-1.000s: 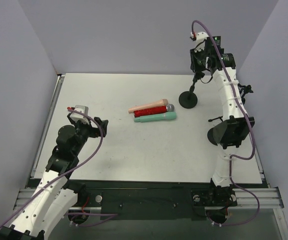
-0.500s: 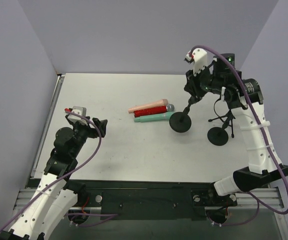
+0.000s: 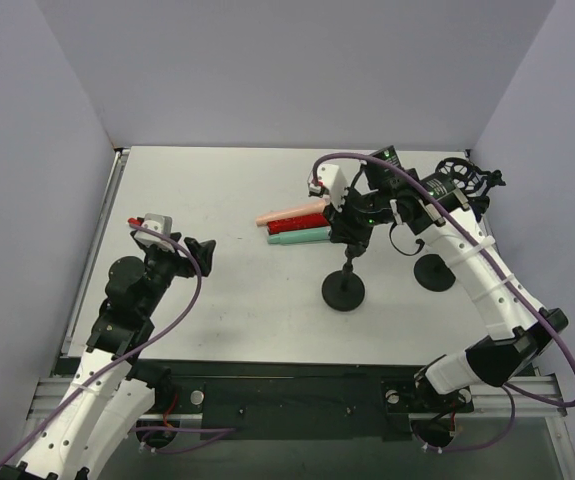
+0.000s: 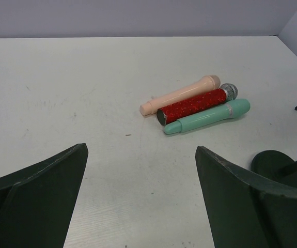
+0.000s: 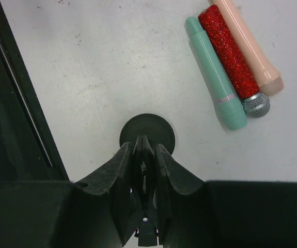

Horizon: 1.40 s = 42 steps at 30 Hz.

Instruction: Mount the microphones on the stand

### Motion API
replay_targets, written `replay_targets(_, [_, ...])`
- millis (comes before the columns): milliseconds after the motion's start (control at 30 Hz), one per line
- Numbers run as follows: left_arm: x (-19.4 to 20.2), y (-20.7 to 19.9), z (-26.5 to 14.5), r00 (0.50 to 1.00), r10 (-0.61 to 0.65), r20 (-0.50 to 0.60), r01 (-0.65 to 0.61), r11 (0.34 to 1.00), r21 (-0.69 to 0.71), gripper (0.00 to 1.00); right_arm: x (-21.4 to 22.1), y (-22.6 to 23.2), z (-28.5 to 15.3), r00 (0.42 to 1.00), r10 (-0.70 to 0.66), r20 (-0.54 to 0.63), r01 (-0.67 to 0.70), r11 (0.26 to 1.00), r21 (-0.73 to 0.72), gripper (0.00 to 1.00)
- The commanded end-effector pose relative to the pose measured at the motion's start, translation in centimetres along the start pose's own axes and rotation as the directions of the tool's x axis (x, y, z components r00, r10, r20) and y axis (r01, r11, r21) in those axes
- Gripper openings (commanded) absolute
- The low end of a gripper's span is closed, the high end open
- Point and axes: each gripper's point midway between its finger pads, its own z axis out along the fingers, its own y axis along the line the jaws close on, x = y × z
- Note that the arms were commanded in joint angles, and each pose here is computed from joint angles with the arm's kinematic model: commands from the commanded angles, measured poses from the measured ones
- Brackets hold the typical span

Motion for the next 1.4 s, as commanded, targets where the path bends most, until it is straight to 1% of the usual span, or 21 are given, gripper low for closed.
replay_targets(0, [-1.9,-1.5,-0.1,0.999,0.002,0.047,-0.006,0.998,0.068,0.97,-1.5,2.1,-0.2,0.991,-0.114,0.065,0.119,0.989,-0.089,0.08])
replay_targets(167, [-2.4,-1.9,0.1,0.998,-0.004,0.068,-0.002,0.996,0.09,0.97,-0.5,2.7,0.2,0.992,-0.113,0.049,0.118,0.986,-0.118,0.17])
replay_targets(233, [-2.3,-2.0,0.2,0.998,-0.007,0.063,0.001,0.995,0.095,0.97,-0.1,2.8,0.2,0.994,-0.103,0.047,0.109,0.986,-0.127,0.31])
replay_targets(300, [-2.1,-2.2,0.4,0.999,-0.014,0.052,0.008,0.995,0.104,0.97,0.3,2.8,0.0,0.995,-0.089,0.052,0.095,0.987,-0.132,0.54])
replay_targets(367, [-2.0,-2.4,0.6,0.999,-0.029,0.044,0.024,0.993,0.114,0.97,0.5,2.8,-0.3,0.996,-0.071,0.061,0.079,0.988,-0.133,0.66])
replay_targets(567, [-1.6,-3.4,2.1,0.992,-0.12,-0.034,0.124,0.983,0.137,0.97,-0.5,2.1,-3.0,0.987,0.012,0.158,0.007,0.993,-0.122,0.85])
replay_targets(700, [-0.4,-4.1,4.7,0.971,-0.165,-0.174,0.19,0.972,0.138,0.97,-0.5,2.2,-5.4,0.969,0.058,0.238,-0.027,0.991,-0.128,0.94])
replay_targets(800, [-1.4,-4.5,7.2,0.958,-0.175,-0.229,0.208,0.969,0.131,0.97,1.1,2.9,-5.8,0.958,0.095,0.272,-0.054,0.987,-0.153,0.98])
replay_targets(833, [0.0,-4.6,8.5,0.944,-0.17,-0.284,0.213,0.968,0.13,0.97,1.6,2.8,-5.8,0.957,0.072,0.281,-0.033,0.99,-0.139,0.99])
replay_targets(867, [-1.4,-5.0,9.4,0.951,-0.146,-0.274,0.193,0.969,0.154,0.97,2.8,3.4,-5.2,0.961,0.072,0.269,-0.032,0.988,-0.153,1.0])
replay_targets(900, [0.5,-4.8,10.8,0.932,-0.135,-0.337,0.195,0.969,0.153,0.97,3.4,3.5,-5.4,0.96,0.044,0.276,-0.005,0.99,-0.138,1.0])
replay_targets(933, [-0.7,-5.2,11.7,0.937,-0.11,-0.333,0.177,0.968,0.178,0.96,4.6,4.0,-4.6,0.965,0.06,0.256,-0.019,0.987,-0.161,1.0])
replay_targets(967, [1.4,-5.6,13.0,0.91,-0.099,-0.402,0.194,0.96,0.203,0.93,5.3,4.1,-4.6,0.965,0.039,0.258,0.0,0.989,-0.149,1.0])
replay_targets(1000, [0.5,-6.1,14.1,0.919,-0.043,-0.391,0.154,0.954,0.258,0.84,6.6,4.7,-3.8,0.968,0.057,0.245,-0.013,0.984,-0.178,1.0])
replay_targets(1033, [2.0,-6.8,15.2,0.898,-0.024,-0.439,0.172,0.937,0.302,0.79,7.2,4.8,-3.9,0.967,0.025,0.254,0.019,0.986,-0.168,1.0])
replay_targets(1067, [1.4,-7.3,16.1,0.904,0.021,-0.426,0.142,0.926,0.349,0.76,8.5,5.8,-3.0,0.966,0.046,0.256,0.011,0.977,-0.214,1.0])
replay_targets(1200, [3.1,-8.8,20.0,0.889,0.194,-0.416,0.031,0.879,0.475,0.74,11.4,6.8,-2.0,0.954,0.068,0.293,0.01,0.966,-0.258,1.0])
replay_targets(1267, [6.6,-8.5,22.2,0.834,0.281,-0.475,-0.007,0.866,0.5,0.72,12.2,6.6,-1.7,0.953,0.097,0.288,-0.02,0.965,-0.26,1.0])
replay_targets(1300, [6.2,-9.3,22.5,0.818,0.34,-0.463,-0.044,0.841,0.539,0.62,12.5,6.5,-1.6,0.957,0.098,0.274,-0.026,0.966,-0.256,1.0])
replay_targets(1333, [8.7,-9.6,23.2,0.784,0.38,-0.491,-0.051,0.828,0.559,0.58,12.8,6.6,-1.6,0.961,0.097,0.259,-0.027,0.965,-0.261,1.0])
replay_targets(1367, [8.1,-9.8,23.6,0.766,0.431,-0.478,-0.097,0.811,0.577,0.55,12.9,6.4,-1.7,0.965,0.09,0.245,-0.024,0.965,-0.259,1.0])
